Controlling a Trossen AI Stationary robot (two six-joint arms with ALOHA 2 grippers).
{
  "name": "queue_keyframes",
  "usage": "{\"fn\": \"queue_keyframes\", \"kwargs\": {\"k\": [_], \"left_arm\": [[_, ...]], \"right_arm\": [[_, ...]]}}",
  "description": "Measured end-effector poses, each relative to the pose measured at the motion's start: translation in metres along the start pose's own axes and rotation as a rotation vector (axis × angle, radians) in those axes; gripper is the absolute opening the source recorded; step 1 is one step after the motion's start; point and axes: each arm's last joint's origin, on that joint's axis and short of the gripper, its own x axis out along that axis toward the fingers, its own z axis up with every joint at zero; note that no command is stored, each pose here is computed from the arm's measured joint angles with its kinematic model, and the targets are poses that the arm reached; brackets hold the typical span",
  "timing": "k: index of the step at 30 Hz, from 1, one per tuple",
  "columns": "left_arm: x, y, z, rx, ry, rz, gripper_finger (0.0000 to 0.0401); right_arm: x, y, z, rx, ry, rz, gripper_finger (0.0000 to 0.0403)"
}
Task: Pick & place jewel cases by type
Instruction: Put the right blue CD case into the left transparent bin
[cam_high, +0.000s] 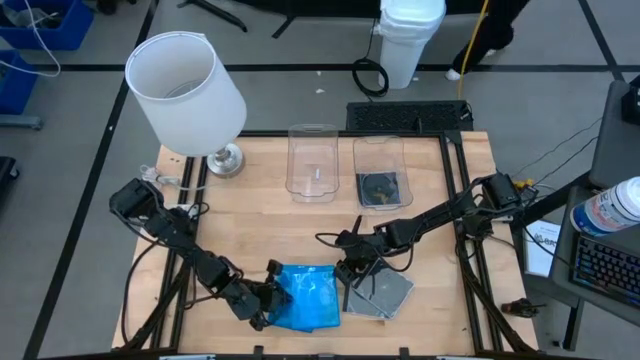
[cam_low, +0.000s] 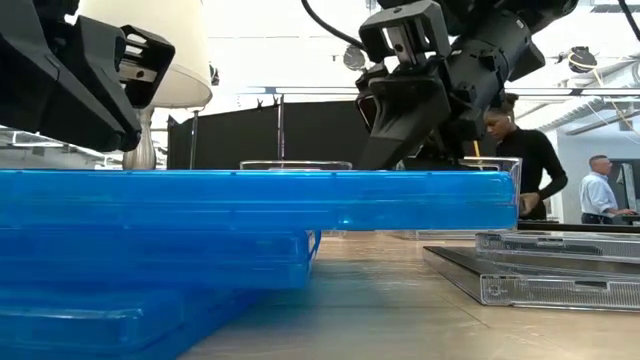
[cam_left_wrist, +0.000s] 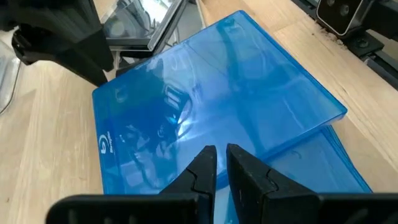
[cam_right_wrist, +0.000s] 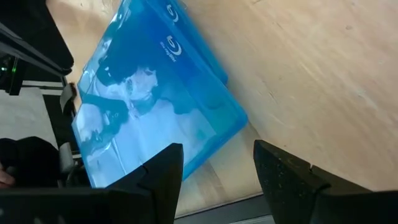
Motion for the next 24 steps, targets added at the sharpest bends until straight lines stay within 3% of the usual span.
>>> {"fn": "queue_keyframes", "kwargs": {"k": [8, 24], "left_arm": [[-0.002, -0.002, -0.008, -0.052, 0.076, 0.000, 0.0046], [-0.001, 0.000, -0.009, -0.063, 0.084, 0.012, 0.0046]], "right_arm": [[0.000, 0.000, 0.001, -0.009, -0.026, -0.011, 0.0184], [0.019, -0.004, -0.003, 0.005, -0.007, 0.030, 0.0185]]}}
